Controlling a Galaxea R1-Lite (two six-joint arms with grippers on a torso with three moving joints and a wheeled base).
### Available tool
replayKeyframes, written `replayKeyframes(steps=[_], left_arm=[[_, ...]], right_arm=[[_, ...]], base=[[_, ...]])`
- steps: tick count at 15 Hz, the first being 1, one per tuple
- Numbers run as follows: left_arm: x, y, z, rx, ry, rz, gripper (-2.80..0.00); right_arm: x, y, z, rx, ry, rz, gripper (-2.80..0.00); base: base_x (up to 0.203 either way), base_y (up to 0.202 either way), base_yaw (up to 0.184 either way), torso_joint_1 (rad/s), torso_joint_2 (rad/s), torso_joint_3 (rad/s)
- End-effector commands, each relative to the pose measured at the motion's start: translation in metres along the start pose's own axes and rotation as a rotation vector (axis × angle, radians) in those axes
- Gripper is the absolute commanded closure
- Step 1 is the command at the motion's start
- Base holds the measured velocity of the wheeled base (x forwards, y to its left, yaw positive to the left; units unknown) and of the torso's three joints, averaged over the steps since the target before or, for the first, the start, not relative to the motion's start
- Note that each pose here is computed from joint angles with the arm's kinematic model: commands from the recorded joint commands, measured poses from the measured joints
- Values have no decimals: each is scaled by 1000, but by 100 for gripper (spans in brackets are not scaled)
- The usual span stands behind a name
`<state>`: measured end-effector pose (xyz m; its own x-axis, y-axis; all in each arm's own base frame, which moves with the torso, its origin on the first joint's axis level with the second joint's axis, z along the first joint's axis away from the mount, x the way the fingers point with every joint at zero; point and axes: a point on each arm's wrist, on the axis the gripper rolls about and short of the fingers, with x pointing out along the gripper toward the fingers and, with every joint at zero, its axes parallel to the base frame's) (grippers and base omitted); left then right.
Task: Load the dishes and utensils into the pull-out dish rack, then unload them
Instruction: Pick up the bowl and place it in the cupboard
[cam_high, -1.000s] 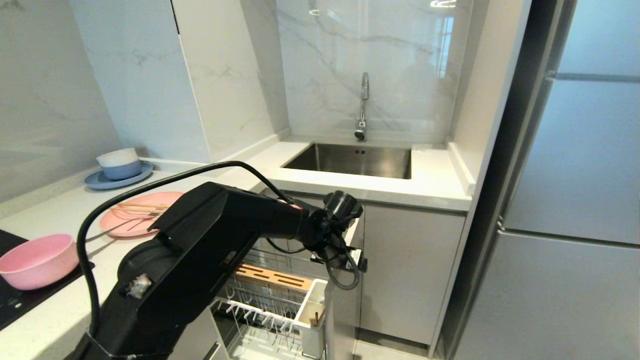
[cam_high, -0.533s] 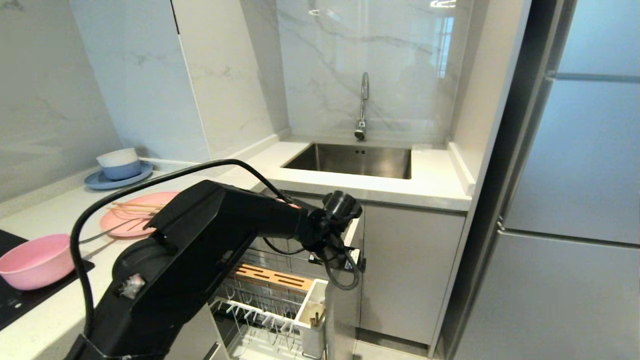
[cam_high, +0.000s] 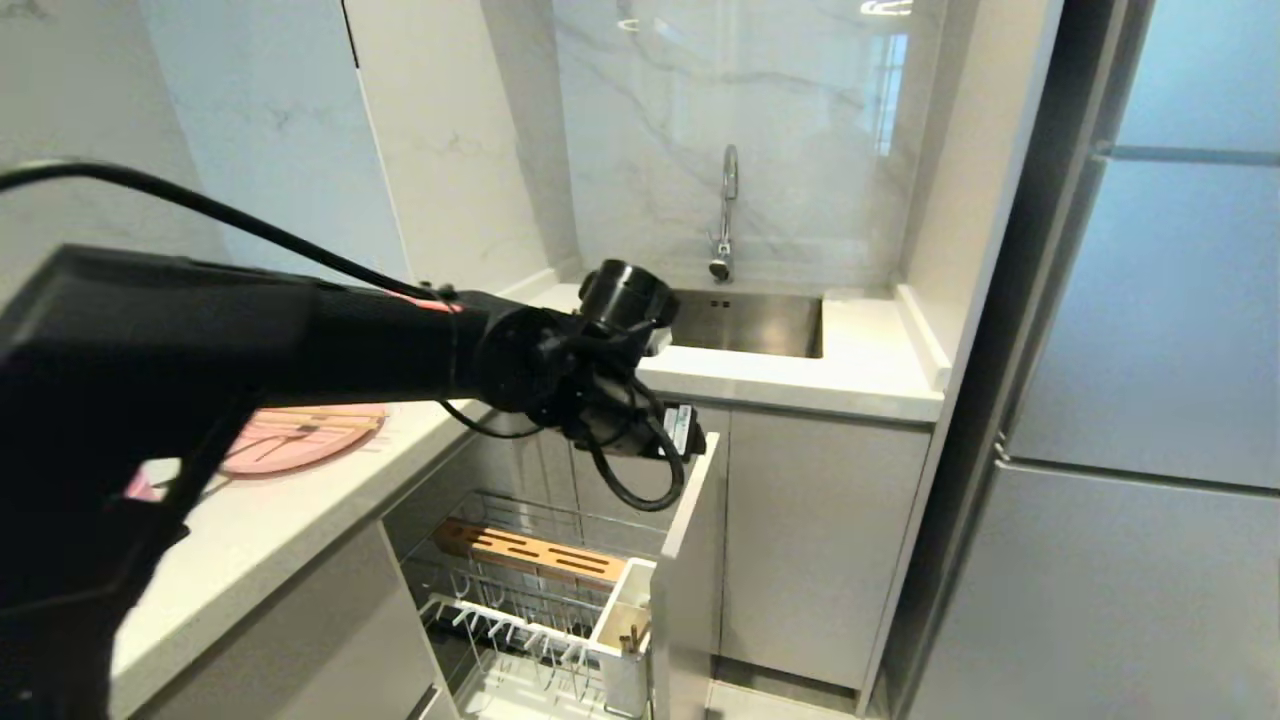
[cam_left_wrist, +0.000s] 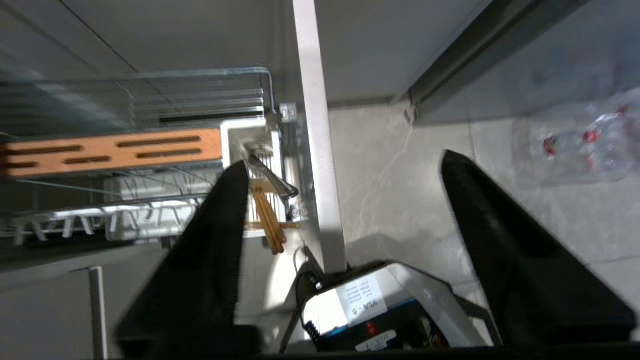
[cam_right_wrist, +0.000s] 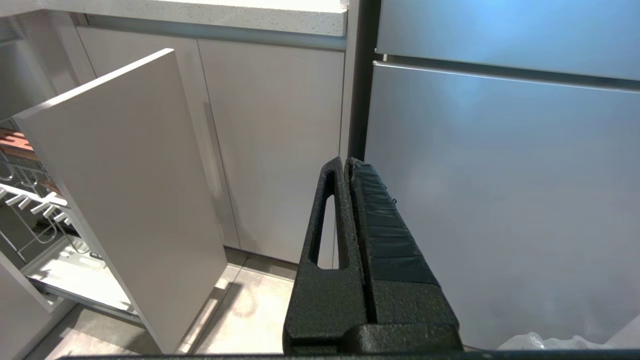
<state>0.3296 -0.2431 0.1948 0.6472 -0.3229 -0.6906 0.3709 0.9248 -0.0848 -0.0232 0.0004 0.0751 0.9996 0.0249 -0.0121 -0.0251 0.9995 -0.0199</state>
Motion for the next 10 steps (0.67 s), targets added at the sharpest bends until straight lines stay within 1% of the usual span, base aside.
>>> replayKeyframes(steps=[1, 4, 6, 7, 8, 9, 10], left_arm=[[-64, 6, 12, -17, -116, -21, 0], [-127, 19, 6, -41, -206, -23, 0], [-166, 29, -3, -74, -270, -19, 0], [-189, 36, -8, -92, -316, -8, 0], [-211, 44, -12, -110, -365, 8, 0], [-235, 58, -18, -134, -425, 45, 0], [-254, 76, -23, -161, -473, 109, 0]], right_arm=[[0, 0, 0, 0, 0, 1, 0], [0, 0, 0, 0, 0, 1, 0], [0, 0, 0, -1, 0, 1, 0], [0, 0, 0, -1, 0, 1, 0], [0, 0, 0, -1, 0, 0, 0], [0, 0, 0, -1, 0, 0, 0], [0, 0, 0, -1, 0, 1, 0]], base=[[0, 0, 0, 0, 0, 0], [0, 0, 0, 0, 0, 0], [0, 0, 0, 0, 0, 0], [0, 0, 0, 0, 0, 0], [0, 0, 0, 0, 0, 0], [0, 0, 0, 0, 0, 0], [0, 0, 0, 0, 0, 0]])
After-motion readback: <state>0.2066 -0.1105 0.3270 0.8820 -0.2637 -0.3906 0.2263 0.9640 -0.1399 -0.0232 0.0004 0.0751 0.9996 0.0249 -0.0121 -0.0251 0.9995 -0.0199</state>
